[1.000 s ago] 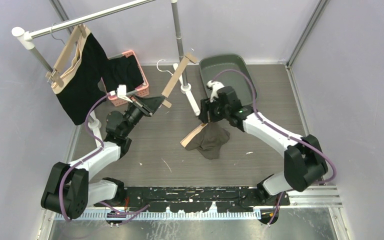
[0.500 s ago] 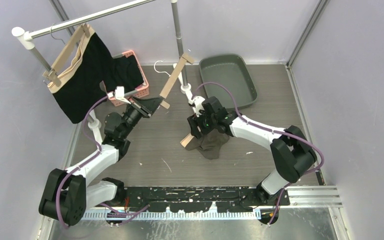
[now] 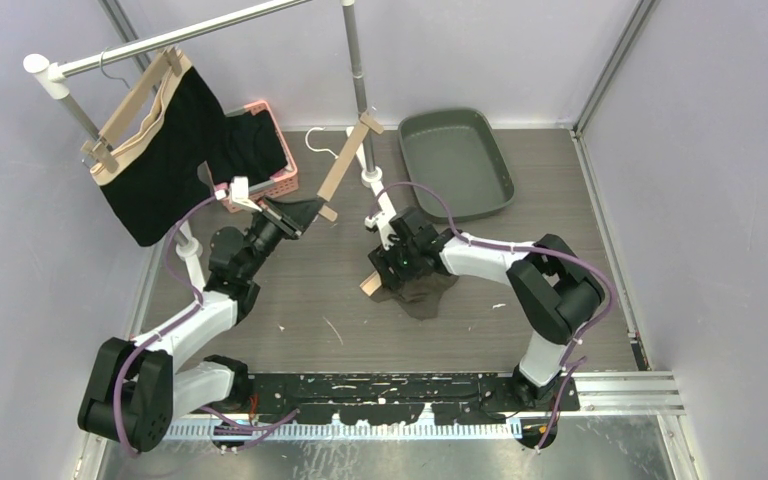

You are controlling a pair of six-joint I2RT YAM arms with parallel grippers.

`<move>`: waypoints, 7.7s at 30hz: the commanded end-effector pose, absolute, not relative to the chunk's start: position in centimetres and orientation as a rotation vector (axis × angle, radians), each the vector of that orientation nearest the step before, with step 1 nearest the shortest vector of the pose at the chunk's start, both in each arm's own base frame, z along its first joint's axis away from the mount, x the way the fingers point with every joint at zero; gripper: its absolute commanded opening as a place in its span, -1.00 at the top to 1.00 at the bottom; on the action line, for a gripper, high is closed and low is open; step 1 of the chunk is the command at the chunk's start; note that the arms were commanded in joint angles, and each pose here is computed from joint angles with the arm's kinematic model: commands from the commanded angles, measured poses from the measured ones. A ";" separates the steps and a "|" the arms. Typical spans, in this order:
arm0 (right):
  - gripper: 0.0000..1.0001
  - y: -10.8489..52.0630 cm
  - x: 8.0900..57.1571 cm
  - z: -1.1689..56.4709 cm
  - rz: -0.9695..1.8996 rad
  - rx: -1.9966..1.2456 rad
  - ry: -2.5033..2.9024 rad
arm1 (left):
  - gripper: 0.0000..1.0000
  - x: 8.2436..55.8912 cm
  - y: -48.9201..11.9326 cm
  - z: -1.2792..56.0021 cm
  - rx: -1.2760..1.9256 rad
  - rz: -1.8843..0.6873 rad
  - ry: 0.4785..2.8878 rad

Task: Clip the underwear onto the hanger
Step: Pick up the underwear from the center of the board, then clamp the underwear onto the hanger.

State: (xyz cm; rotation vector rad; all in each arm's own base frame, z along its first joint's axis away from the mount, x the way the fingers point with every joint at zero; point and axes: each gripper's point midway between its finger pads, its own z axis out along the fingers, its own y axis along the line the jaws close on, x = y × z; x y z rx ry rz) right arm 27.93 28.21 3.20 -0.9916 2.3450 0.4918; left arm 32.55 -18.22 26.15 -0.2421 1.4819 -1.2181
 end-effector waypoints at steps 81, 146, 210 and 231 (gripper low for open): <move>0.99 30.5 32.6 25.8 1.126 -0.830 1.596 | 0.99 31.9 -20.2 31.6 -0.001 -1.397 1.240; 0.99 31.7 31.9 25.4 1.179 -0.939 1.610 | 0.99 33.1 -22.8 31.1 0.077 -1.479 1.293; 0.98 33.4 31.1 24.8 1.193 -1.050 1.645 | 0.49 32.7 -25.5 28.6 0.163 -1.525 1.437; 0.24 32.6 29.5 21.0 1.231 -0.986 1.753 | 0.42 31.9 -23.4 23.5 -0.023 -1.433 1.523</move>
